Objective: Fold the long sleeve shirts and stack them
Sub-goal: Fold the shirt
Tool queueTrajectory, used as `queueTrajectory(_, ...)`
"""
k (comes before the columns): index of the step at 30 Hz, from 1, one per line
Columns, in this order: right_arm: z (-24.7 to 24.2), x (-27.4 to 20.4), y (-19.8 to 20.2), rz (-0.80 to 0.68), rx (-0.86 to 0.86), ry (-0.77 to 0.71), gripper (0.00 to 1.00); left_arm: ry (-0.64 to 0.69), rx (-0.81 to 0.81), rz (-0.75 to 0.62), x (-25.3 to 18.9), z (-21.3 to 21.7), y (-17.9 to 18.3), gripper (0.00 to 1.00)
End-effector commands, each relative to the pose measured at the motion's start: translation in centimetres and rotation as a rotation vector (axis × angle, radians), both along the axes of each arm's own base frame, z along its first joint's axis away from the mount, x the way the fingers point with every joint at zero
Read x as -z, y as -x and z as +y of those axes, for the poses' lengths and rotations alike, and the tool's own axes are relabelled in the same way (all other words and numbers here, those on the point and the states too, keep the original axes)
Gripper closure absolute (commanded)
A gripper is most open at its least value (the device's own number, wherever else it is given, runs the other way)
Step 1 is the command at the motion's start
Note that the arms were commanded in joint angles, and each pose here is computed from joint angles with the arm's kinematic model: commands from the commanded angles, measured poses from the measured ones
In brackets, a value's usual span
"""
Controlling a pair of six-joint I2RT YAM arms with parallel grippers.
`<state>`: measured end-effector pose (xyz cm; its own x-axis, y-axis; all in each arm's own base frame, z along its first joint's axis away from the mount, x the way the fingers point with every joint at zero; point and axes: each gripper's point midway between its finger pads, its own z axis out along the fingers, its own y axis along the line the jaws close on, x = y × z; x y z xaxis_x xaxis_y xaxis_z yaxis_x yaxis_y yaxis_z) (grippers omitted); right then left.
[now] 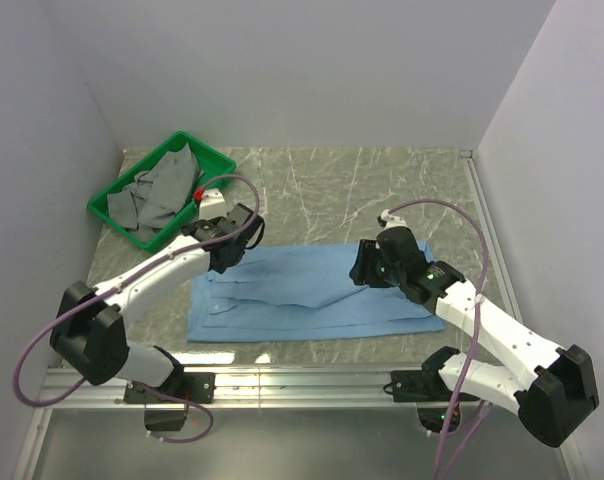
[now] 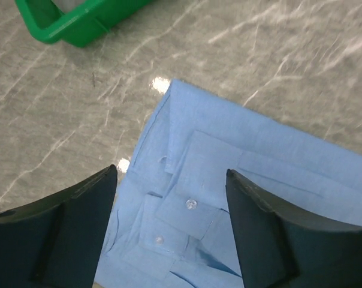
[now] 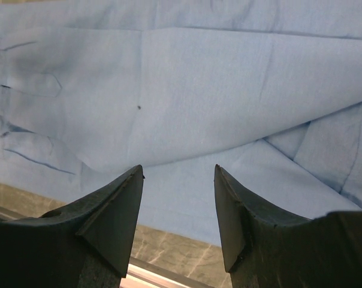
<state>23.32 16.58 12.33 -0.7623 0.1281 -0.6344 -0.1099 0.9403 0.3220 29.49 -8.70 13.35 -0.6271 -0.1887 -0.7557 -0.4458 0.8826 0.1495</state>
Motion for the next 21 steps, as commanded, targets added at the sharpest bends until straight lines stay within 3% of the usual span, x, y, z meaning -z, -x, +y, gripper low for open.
queueTrajectory(1, 1.1, -1.0, -0.7, -0.009, -0.024, -0.105, 0.42, 0.079, 0.017, -0.122, -4.0, -0.3, -1.0, 0.20)
queueTrajectory(5, 3.2, -2.7, -1.3, -0.027, -0.087, -0.257, 0.42, 0.336, 0.226, -0.114, -4.8, -5.7, -0.8, 0.17)
queueTrajectory(7, 4.8, -3.3, -1.4, -0.020, -0.142, -0.341, 0.42, 0.452, 0.316, -0.155, -5.9, -8.2, -1.0, 0.19)
queueTrajectory(12, 6.6, -2.2, -2.3, 0.040, -0.168, -0.446, 0.43, 0.669, 0.610, -0.088, -6.0, -16.3, 1.3, 0.28)
queueTrajectory(16, 7.1, -1.6, -3.6, 0.069, -0.154, -0.558, 0.44, 0.717, 0.833, -0.019, -5.3, -22.0, 3.3, 0.38)
queueTrajectory(21, 7.2, 2.2, -4.2, 0.176, -0.131, -0.571, 0.46, 0.685, 1.017, 0.097, -1.4, -26.3, 5.0, 0.55)
